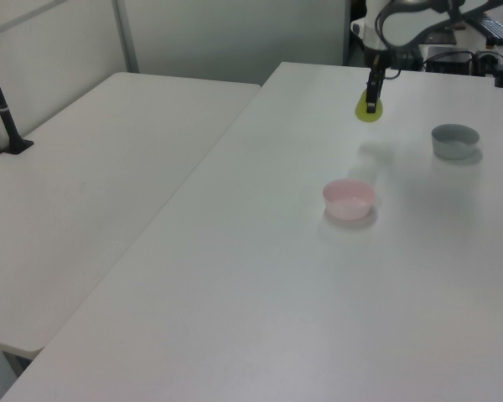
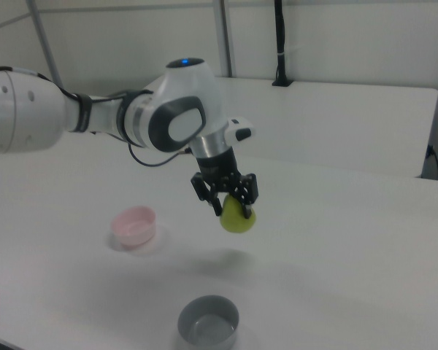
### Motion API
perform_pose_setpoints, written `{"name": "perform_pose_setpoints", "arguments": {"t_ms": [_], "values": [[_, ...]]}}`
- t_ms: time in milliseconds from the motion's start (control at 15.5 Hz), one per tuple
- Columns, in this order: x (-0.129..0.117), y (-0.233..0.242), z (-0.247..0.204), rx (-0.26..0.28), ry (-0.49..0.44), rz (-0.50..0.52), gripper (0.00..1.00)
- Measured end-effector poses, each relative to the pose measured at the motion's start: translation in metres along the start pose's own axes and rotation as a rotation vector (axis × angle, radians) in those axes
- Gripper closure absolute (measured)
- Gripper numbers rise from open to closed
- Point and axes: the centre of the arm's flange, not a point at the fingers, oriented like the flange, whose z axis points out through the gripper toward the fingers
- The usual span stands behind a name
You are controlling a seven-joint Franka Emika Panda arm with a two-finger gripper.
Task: Place the pear in the bowl
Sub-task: 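Lift the held pear up off the table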
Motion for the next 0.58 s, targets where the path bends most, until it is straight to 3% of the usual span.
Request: {"name": "perform_pose_setpoints", "arguments": {"t_ms": [322, 580], "values": [[-0.005, -0.023, -0.07, 0.044, -0.031, -0.032, 0.29], [-0.01, -0.036, -0.118, 0.121, -0.058, -0.035, 0.29]]}}
